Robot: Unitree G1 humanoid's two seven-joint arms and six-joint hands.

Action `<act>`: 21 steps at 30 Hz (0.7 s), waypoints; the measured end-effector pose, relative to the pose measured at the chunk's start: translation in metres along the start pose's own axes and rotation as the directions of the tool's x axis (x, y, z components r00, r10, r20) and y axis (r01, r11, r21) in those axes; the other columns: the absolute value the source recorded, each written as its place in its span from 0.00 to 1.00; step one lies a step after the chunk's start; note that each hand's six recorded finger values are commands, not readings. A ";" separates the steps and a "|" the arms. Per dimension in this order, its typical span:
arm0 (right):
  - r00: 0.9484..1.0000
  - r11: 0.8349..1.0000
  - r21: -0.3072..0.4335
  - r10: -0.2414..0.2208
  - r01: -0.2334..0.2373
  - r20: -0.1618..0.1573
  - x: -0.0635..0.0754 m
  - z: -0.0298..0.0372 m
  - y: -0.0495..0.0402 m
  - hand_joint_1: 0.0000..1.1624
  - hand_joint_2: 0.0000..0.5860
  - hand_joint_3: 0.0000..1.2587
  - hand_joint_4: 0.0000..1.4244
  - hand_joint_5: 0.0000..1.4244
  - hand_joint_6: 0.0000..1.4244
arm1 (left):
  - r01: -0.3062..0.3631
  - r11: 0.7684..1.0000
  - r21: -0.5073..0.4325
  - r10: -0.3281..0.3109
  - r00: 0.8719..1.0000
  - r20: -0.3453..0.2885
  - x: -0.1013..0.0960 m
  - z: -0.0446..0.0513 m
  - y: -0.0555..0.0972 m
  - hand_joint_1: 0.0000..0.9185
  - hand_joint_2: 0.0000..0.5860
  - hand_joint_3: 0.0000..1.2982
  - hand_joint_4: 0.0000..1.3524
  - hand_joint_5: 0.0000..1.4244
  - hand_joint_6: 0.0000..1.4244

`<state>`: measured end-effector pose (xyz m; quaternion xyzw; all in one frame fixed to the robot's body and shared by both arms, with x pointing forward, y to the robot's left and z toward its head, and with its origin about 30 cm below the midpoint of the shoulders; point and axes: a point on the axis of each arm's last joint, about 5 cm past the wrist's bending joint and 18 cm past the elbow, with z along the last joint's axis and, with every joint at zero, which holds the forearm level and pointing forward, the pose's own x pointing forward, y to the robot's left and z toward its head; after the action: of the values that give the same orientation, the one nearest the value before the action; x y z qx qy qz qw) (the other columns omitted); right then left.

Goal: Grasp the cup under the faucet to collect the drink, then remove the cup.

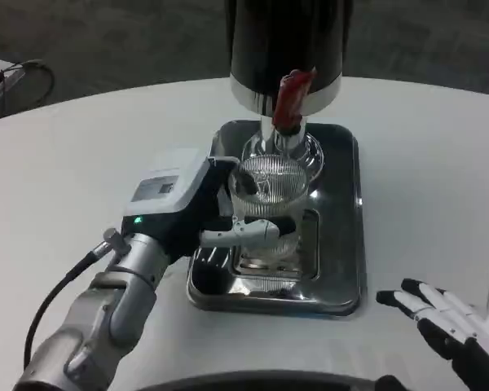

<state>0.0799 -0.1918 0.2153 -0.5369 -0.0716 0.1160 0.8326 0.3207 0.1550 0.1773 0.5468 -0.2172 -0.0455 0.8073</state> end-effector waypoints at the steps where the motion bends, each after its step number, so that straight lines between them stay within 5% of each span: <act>1: 1.000 1.000 0.002 -0.001 0.001 0.001 0.001 0.0001 0.0000 0.23 0.77 0.09 0.00 0.00 0.02 | 0.001 1.000 0.001 -0.001 1.000 -0.001 0.000 -0.0006 0.000 0.16 0.14 0.35 0.30 0.44 0.54; 3: 1.000 1.000 0.009 0.001 -0.001 0.003 0.002 0.0001 0.0004 0.23 0.77 0.09 0.00 0.00 0.03 | 0.003 1.000 0.003 -0.003 1.000 0.002 0.000 -0.0014 0.000 0.13 0.13 0.31 0.24 0.37 0.43; 6: 1.000 1.000 0.013 0.001 -0.001 0.006 0.003 0.0002 0.0004 0.23 0.77 0.09 0.00 0.00 0.03 | -0.002 1.000 0.006 0.002 1.000 0.001 0.001 -0.0023 0.003 0.12 0.12 0.29 0.20 0.34 0.38; 21: 1.000 1.000 0.023 0.009 -0.009 0.008 0.007 0.0002 -0.0001 0.25 0.77 0.10 0.00 0.02 0.03 | -0.006 0.999 -0.040 0.008 0.999 0.047 0.005 -0.0007 0.013 0.08 0.11 0.17 0.10 0.27 0.32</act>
<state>0.0867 -0.1897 0.2154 -0.5273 -0.0712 0.1229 0.8378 0.3234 0.1592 0.1904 0.5286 -0.2373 -0.0598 0.8129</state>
